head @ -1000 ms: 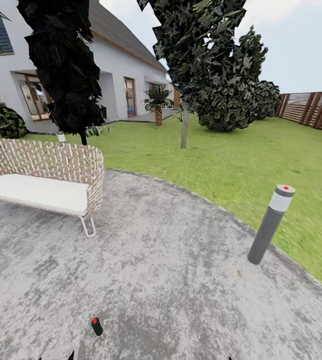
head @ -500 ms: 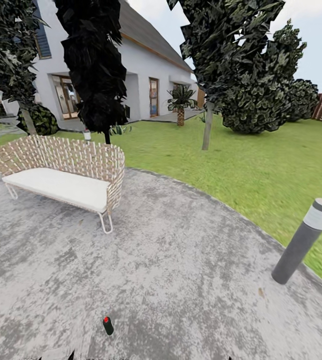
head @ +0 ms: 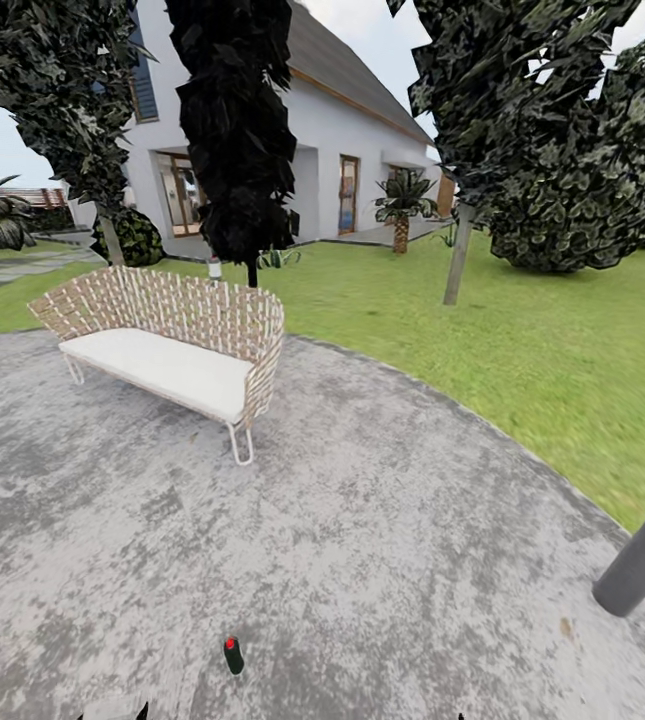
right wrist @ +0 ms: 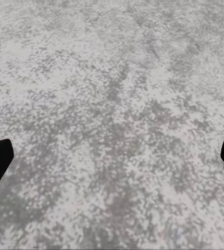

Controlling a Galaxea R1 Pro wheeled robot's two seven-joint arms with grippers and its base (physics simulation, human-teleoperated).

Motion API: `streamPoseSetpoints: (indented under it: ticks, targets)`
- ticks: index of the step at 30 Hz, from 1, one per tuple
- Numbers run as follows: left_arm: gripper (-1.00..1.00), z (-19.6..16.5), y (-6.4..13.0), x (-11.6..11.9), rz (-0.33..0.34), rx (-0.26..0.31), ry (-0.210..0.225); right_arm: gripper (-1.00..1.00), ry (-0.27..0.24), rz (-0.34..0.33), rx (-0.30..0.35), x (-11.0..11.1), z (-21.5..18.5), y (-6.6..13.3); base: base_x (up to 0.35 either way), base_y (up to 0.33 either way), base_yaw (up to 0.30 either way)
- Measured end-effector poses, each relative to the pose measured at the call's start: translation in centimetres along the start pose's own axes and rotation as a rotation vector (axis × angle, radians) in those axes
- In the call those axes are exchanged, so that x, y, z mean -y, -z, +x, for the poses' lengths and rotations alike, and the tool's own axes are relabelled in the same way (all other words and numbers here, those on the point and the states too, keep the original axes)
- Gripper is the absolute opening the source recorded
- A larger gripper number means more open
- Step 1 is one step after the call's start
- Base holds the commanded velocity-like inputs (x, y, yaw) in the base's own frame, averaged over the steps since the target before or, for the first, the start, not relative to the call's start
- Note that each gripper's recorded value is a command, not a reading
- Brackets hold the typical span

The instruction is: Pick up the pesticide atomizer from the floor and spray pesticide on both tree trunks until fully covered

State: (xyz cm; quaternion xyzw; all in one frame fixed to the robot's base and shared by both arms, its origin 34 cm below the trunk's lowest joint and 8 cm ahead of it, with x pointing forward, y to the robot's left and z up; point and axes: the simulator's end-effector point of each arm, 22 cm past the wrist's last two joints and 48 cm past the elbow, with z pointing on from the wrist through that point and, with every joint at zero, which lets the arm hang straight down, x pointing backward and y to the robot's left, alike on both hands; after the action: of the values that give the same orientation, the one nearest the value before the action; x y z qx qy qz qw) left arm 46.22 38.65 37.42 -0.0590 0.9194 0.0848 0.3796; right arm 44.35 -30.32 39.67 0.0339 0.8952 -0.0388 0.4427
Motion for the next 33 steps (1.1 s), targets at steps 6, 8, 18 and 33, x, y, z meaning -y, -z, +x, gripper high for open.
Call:
streamPoseSetpoints:
  ticks: [6, 8, 18, 33]
  targets:
    - [1.00, -0.01, 0.00, -0.26, -0.008, 0.000, 0.009, 1.00, 0.002, -0.003, 0.000, -0.11, -0.02, 0.00, 0.235, -0.167, 0.016]
    - [1.00, -0.01, 0.00, -0.41, -0.012, 0.000, 0.014, 1.00, 0.003, -0.004, 0.000, -0.12, 0.00, 0.00, 0.236, -0.168, 0.002]
    - [1.00, 0.01, 0.00, -0.48, -0.014, 0.000, 0.018, 1.00, 0.002, -0.004, 0.000, -0.12, -0.01, -0.01, 0.202, -0.192, 0.000]
    - [1.00, 0.01, -0.01, -0.51, -0.015, 0.000, 0.018, 1.00, 0.000, 0.000, 0.000, -0.12, -0.02, -0.02, 0.009, -0.147, 0.231]
